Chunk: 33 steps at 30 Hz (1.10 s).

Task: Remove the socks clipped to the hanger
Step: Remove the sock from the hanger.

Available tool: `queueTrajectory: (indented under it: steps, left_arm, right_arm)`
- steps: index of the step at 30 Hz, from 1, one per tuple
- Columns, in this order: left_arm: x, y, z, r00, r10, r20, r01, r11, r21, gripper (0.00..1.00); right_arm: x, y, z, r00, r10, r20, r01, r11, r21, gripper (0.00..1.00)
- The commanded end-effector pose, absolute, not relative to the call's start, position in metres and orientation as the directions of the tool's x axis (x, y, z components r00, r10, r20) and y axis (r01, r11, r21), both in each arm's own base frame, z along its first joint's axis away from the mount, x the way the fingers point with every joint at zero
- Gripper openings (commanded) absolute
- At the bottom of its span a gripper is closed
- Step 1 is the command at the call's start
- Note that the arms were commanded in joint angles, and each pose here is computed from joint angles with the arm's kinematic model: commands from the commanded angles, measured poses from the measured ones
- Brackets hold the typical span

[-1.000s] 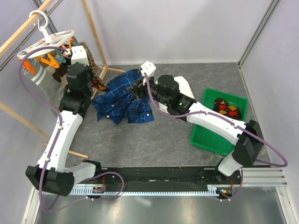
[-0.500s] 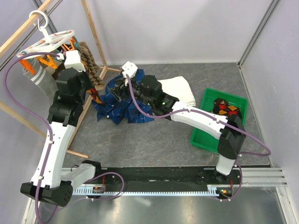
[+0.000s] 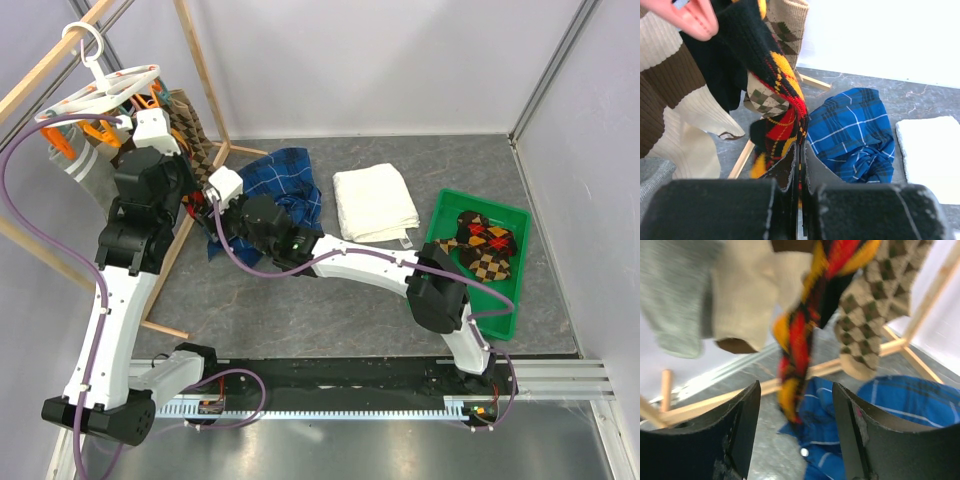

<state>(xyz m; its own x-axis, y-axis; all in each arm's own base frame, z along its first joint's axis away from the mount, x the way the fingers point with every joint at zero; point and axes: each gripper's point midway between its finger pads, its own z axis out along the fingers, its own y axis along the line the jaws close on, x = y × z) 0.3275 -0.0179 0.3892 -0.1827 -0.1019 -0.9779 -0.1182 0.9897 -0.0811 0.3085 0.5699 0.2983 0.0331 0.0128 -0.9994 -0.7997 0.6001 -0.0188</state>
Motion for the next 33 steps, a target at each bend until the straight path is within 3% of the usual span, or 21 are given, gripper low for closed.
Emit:
queueTrajectory:
  steps: [1,3,9,10,13,15,16,19,23,33]
  left_arm:
    - [0.323,-0.018,0.41,-0.132,-0.146,-0.98,-0.115,0.985,-0.131,0.02]
    - [0.322,-0.019,0.411,-0.131,-0.147,-0.98,-0.112,0.985,-0.133,0.02]
    - [0.319,-0.019,0.406,-0.14,-0.159,-0.977,-0.114,0.983,-0.144,0.02]
    - [0.318,-0.019,0.405,-0.142,-0.165,-0.976,-0.115,0.982,-0.149,0.02]
    - [0.317,-0.021,0.406,-0.142,-0.173,-0.975,-0.104,0.982,-0.159,0.02]
    - [0.316,-0.026,0.414,-0.139,-0.169,-0.976,-0.072,0.984,-0.16,0.13]
    - [0.314,-0.029,0.416,-0.147,-0.162,-0.976,-0.054,0.986,-0.156,0.31]
    - [0.307,-0.031,0.437,-0.132,-0.164,-0.978,-0.03,0.986,-0.162,0.55]
    - [0.297,-0.03,0.469,-0.068,-0.195,-0.978,-0.022,0.981,-0.194,0.64]
    - [0.305,-0.039,0.505,-0.025,-0.255,-0.966,0.014,0.967,-0.256,0.64]
  right_arm:
    - [0.333,0.558,0.331,0.117,0.062,-0.991,-0.715,0.698,-0.041,0.66]
    - [0.333,0.561,0.325,0.117,0.054,-0.992,-0.725,0.687,-0.048,0.64]
    - [0.326,0.573,0.318,0.109,0.068,-0.992,-0.765,0.643,-0.04,0.42]
    - [0.326,0.573,0.319,0.107,0.071,-0.992,-0.764,0.644,-0.036,0.25]
    - [0.326,0.572,0.322,0.096,0.073,-0.993,-0.766,0.643,-0.027,0.0]
    - [0.322,0.569,0.332,0.092,0.088,-0.992,-0.772,0.635,-0.015,0.0]
    - [0.318,0.569,0.335,0.083,0.098,-0.992,-0.784,0.621,-0.004,0.0]
    - [0.31,0.564,0.348,0.073,0.127,-0.989,-0.8,0.6,0.018,0.0]
    - [0.302,0.567,0.352,0.065,0.131,-0.989,-0.824,0.566,0.021,0.0]
    - [0.302,0.577,0.338,0.061,0.096,-0.994,-0.833,0.554,0.003,0.0]
